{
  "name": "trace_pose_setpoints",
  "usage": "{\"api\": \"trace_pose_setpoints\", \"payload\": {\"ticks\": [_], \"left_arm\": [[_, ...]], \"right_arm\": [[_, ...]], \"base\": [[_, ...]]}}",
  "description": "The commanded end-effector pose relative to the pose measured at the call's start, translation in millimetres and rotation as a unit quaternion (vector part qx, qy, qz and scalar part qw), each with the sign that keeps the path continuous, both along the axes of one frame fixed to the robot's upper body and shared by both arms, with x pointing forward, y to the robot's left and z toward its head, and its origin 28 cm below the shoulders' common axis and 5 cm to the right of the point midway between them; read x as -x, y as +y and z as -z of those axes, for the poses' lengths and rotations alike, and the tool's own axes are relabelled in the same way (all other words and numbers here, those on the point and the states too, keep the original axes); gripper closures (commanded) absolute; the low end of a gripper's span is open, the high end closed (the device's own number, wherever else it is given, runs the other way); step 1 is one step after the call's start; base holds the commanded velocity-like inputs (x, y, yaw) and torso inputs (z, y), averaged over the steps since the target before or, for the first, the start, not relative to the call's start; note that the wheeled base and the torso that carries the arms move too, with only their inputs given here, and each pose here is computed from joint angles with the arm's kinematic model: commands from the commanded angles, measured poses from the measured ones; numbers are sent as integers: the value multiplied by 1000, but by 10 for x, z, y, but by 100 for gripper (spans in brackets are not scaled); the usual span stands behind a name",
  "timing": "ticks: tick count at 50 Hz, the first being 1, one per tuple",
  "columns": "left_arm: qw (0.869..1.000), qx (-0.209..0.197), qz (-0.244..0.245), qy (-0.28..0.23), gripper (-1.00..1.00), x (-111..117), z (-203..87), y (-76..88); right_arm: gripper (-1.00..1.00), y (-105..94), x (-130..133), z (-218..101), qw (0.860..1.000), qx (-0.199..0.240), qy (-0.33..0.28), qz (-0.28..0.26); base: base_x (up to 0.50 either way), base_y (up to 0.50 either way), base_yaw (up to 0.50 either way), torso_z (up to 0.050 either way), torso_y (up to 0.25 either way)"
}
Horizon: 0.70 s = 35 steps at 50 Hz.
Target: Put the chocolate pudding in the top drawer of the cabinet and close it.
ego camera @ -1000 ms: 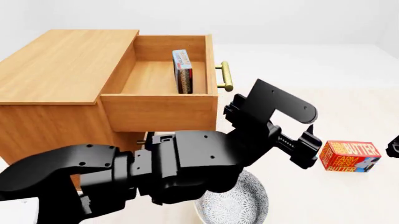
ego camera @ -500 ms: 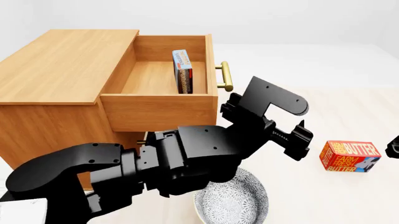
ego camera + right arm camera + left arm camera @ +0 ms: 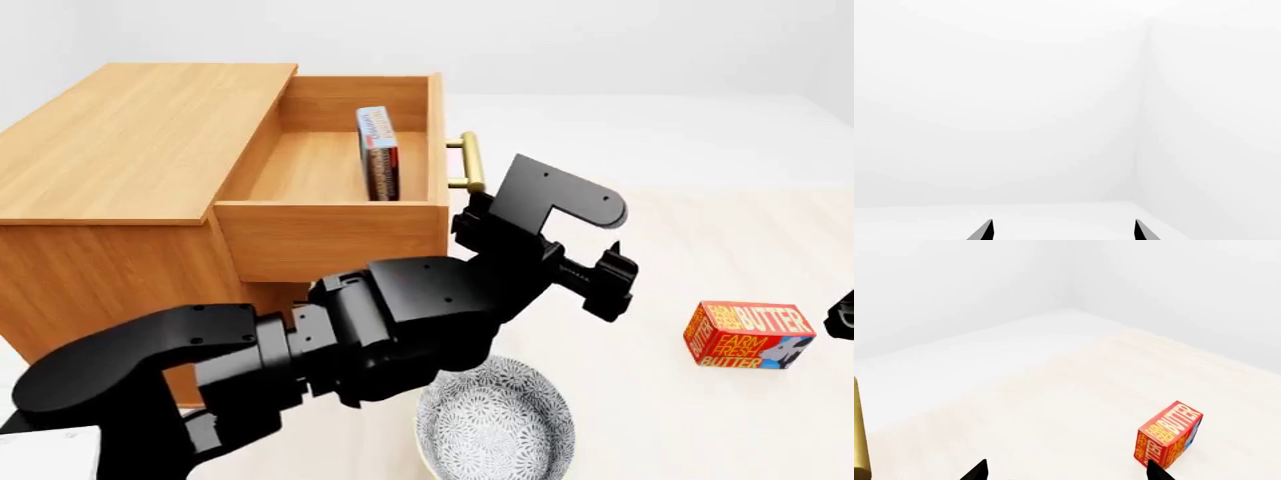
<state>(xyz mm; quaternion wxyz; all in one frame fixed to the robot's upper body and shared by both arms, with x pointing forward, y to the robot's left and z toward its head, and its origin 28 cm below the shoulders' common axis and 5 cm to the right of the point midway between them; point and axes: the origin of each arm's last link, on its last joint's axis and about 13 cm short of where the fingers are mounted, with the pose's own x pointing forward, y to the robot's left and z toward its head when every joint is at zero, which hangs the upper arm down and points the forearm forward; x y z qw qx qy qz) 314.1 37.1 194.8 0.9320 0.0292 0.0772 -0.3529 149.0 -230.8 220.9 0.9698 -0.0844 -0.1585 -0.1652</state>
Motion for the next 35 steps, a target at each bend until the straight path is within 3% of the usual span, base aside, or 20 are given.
{"api": "trace_pose_setpoints", "payload": {"ticks": [1,14,35], "left_arm": [[999,-7,-31,-8,-100,-83,6,116],[997,-26,-78,-9,-100,-213,164,383],[990,-34,-134,-21,-100,-297,114,705]], "right_arm": [[-100,0,0,0,1000,0,0,-1],[-100,0,0,0,1000,-1,-2,-2],[-100,0,-1,-1,1000,1,-3,-6]], "base": [[0,0,0,0,0],[0,0,0,0,0],[0,0,0,0,0]]}}
